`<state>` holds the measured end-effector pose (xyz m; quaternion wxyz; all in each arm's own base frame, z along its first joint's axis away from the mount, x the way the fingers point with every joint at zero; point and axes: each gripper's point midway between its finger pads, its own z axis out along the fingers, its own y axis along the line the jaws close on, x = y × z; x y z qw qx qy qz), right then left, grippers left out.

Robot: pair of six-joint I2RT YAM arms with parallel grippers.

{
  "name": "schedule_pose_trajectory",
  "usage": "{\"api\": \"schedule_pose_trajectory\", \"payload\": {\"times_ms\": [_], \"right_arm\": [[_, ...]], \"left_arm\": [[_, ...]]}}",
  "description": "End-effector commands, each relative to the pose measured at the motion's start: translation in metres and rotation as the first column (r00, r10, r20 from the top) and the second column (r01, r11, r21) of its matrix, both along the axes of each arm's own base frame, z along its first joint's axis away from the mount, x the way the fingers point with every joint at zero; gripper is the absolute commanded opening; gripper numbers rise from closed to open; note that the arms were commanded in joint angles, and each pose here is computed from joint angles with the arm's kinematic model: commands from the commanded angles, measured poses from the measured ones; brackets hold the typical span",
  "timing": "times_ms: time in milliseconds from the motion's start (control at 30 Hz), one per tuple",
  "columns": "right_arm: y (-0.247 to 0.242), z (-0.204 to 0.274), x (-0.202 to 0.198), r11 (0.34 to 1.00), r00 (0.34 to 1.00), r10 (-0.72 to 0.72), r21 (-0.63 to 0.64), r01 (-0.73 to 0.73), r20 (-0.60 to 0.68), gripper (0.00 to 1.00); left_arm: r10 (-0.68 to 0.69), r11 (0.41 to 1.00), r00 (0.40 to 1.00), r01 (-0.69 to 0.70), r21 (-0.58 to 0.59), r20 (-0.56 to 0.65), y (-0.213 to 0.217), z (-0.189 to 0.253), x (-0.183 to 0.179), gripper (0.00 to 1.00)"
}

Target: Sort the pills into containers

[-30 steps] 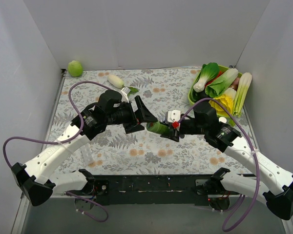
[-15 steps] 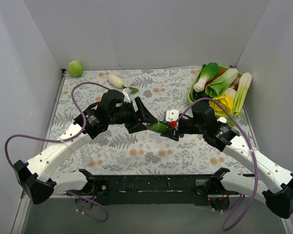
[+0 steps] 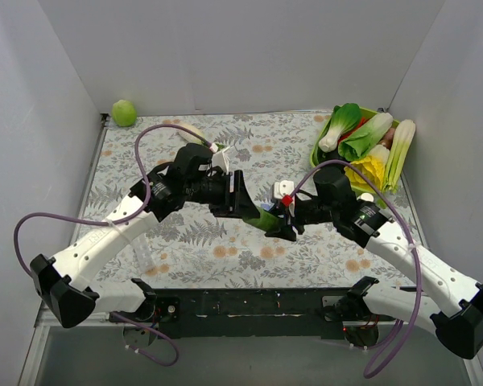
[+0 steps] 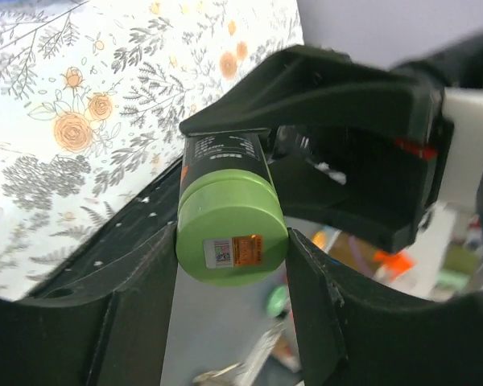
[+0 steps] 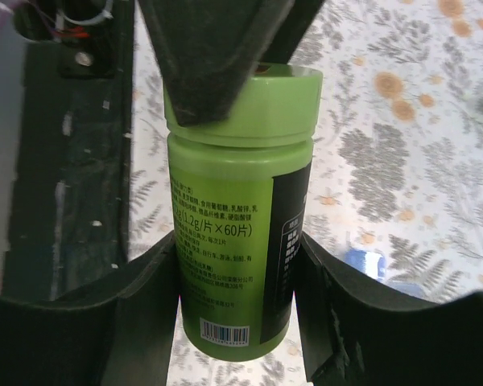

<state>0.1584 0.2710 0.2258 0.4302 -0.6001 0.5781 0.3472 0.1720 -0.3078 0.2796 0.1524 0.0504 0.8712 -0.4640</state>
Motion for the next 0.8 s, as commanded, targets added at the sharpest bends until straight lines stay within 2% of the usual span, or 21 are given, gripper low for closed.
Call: {"api": "schedule_pose_trajectory", "payload": {"times_ms": [0, 33, 67, 133, 167, 200, 233, 267, 300, 367, 400, 467, 500, 600, 633, 667, 700, 733, 767], "right_arm": [[0.016, 0.045, -0.062, 0.939, 0.943, 0.304, 0.210, -0.274, -0.132, 0.01], [0.014, 0.043, -0.081, 0.905, 0.896, 0.397, 0.249, -0.346, -0.200, 0.01], [0.014, 0.048, -0.088, 0.880, 0.869, 0.447, 0.282, -0.383, -0.213, 0.01], [0.008, 0.045, -0.105, 0.850, 0.785, 0.513, 0.331, -0.409, -0.347, 0.01], [0.007, 0.046, -0.107, 0.845, 0.768, 0.522, 0.344, -0.408, -0.370, 0.01], [0.007, 0.053, -0.108, 0.839, 0.755, 0.531, 0.365, -0.404, -0.385, 0.01], [0.007, 0.053, -0.108, 0.840, 0.755, 0.528, 0.369, -0.397, -0.390, 0.01], [0.007, 0.050, -0.107, 0.847, 0.760, 0.517, 0.367, -0.386, -0.394, 0.01], [0.006, 0.046, -0.105, 0.854, 0.768, 0.505, 0.357, -0.378, -0.393, 0.01], [0.008, 0.045, -0.097, 0.875, 0.806, 0.462, 0.339, -0.346, -0.370, 0.01], [0.009, 0.044, -0.093, 0.884, 0.822, 0.443, 0.327, -0.333, -0.359, 0.01], [0.009, 0.035, -0.084, 0.908, 0.864, 0.390, 0.288, -0.304, -0.318, 0.01], [0.010, 0.037, -0.079, 0.915, 0.884, 0.370, 0.277, -0.294, -0.286, 0.01], [0.011, 0.034, -0.053, 0.951, 0.954, 0.258, 0.214, -0.223, -0.155, 0.01], [0.011, 0.032, -0.036, 0.971, 0.979, 0.172, 0.183, -0.151, -0.107, 0.01], [0.010, 0.030, -0.026, 0.979, 0.990, 0.137, 0.160, -0.129, -0.044, 0.01], [0.009, 0.031, -0.016, 0.985, 0.996, 0.090, 0.146, -0.088, -0.008, 0.01], [0.006, 0.033, 0.002, 0.992, 0.999, 0.003, 0.128, -0.009, 0.041, 0.01], [0.005, 0.033, 0.009, 0.993, 0.997, -0.019, 0.117, 0.010, 0.077, 0.01]], "left_arm": [[-0.374, 0.921, 0.855, 0.387, 0.039, 0.358, 0.000, 0.019, -0.022, 0.16], [-0.453, 0.882, 0.768, 0.461, 0.100, 0.453, 0.005, 0.010, -0.024, 0.16], [-0.489, 0.858, 0.726, 0.501, 0.115, 0.485, 0.007, 0.007, -0.029, 0.19], [-0.492, 0.843, 0.641, 0.519, 0.140, 0.589, 0.012, 0.012, -0.030, 0.26], [-0.499, 0.841, 0.609, 0.513, 0.173, 0.617, 0.016, 0.005, -0.028, 0.36], [-0.478, 0.855, 0.601, 0.485, 0.183, 0.641, 0.017, 0.007, -0.024, 0.65], [-0.408, 0.896, 0.584, 0.402, 0.186, 0.702, 0.021, 0.020, -0.012, 0.75], [-0.356, 0.921, 0.611, 0.356, 0.156, 0.707, 0.023, 0.025, -0.008, 0.81], [-0.303, 0.942, 0.618, 0.307, 0.132, 0.725, 0.025, 0.034, -0.003, 0.98], [-0.144, 0.984, 0.611, 0.173, 0.046, 0.778, 0.036, 0.067, 0.008, 0.98], [-0.079, 0.991, 0.640, 0.133, -0.008, 0.764, 0.040, 0.078, 0.007, 0.98], [0.002, 0.991, 0.648, 0.102, -0.089, 0.762, 0.048, 0.100, 0.000, 0.98], [0.059, 0.987, 0.701, 0.064, -0.145, 0.711, 0.050, 0.107, -0.003, 0.98], [0.136, 0.982, 0.799, -0.031, -0.187, 0.586, 0.058, 0.105, -0.006, 0.98], [0.172, 0.977, 0.862, -0.086, -0.196, 0.477, 0.058, 0.097, -0.008, 0.98], [0.202, 0.972, 0.894, -0.133, -0.194, 0.401, 0.059, 0.090, -0.007, 0.98], [0.222, 0.969, 0.921, -0.173, -0.175, 0.320, 0.056, 0.079, -0.005, 0.98], [0.276, 0.955, 0.946, -0.249, -0.163, 0.170, 0.055, 0.068, -0.006, 0.98], [0.299, 0.948, 0.950, -0.284, -0.144, 0.092, 0.053, 0.058, -0.006, 0.98]]}}
